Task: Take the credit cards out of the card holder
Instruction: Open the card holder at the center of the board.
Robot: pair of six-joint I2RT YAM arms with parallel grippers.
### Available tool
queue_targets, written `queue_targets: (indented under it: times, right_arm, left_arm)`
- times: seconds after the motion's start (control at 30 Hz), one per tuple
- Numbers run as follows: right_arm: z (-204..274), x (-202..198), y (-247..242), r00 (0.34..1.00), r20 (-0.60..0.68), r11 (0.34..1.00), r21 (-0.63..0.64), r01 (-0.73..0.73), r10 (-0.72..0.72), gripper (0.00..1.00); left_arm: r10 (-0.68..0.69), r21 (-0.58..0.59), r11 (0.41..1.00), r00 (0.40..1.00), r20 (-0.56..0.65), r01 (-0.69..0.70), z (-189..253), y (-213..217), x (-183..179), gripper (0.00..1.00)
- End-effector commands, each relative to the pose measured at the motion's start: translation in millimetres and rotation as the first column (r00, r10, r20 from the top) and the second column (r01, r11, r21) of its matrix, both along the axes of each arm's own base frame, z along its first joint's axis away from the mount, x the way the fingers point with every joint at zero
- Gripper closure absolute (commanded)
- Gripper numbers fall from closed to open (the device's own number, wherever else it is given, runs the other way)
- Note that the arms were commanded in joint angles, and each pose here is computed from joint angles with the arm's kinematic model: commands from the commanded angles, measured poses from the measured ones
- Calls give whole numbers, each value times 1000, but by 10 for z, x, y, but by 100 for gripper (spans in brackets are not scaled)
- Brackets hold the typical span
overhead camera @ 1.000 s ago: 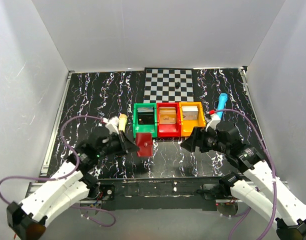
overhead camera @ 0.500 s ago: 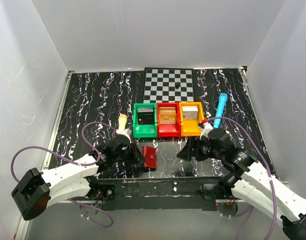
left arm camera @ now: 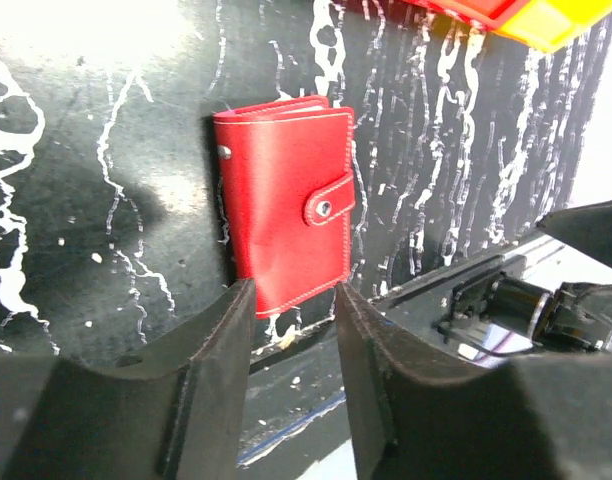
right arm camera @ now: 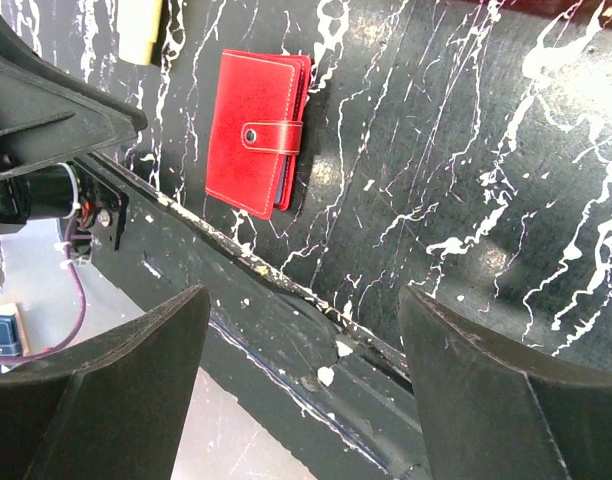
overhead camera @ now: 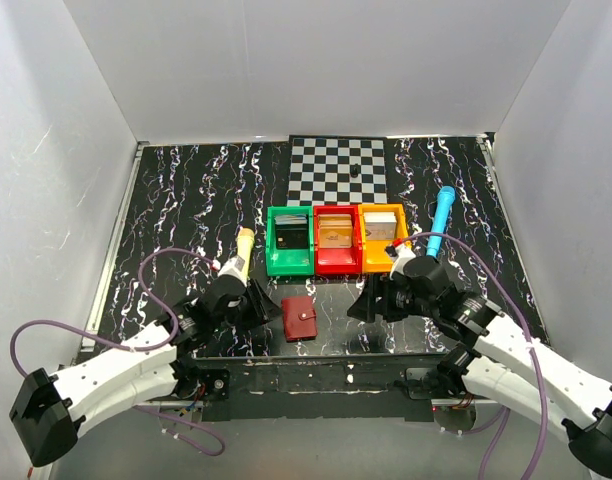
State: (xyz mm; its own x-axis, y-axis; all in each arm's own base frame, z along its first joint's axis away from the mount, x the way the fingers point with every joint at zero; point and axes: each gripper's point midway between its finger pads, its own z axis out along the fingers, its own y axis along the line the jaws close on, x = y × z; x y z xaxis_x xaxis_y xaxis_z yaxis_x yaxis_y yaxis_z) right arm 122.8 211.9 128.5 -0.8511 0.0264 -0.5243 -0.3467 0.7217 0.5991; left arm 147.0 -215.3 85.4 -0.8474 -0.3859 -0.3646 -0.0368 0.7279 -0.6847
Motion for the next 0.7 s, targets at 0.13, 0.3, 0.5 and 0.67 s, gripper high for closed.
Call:
queue_targets:
  times: [0.13,0.3,0.5,0.67]
  right_arm:
    - [54,128,237,1000,23,1000,4,-3,3,17]
    - [8,132,279,1000,23,1000,-17,-14,14,17]
    - [-153,122,311,1000,-10,999,-38,-23,23,17]
    - [-263,102,293,999,-28,998,-60,-27,25,17]
  left_arm:
    - [12,225,974,994,-107,13,-411,84,51,83]
    - [5,271,962,992,-127,30,-491,30,119,83]
    - [-65,259,961,990,-126,96,-557,-99,141,83]
    - [-120,265,953,985,-125,149,-589,-193,175,83]
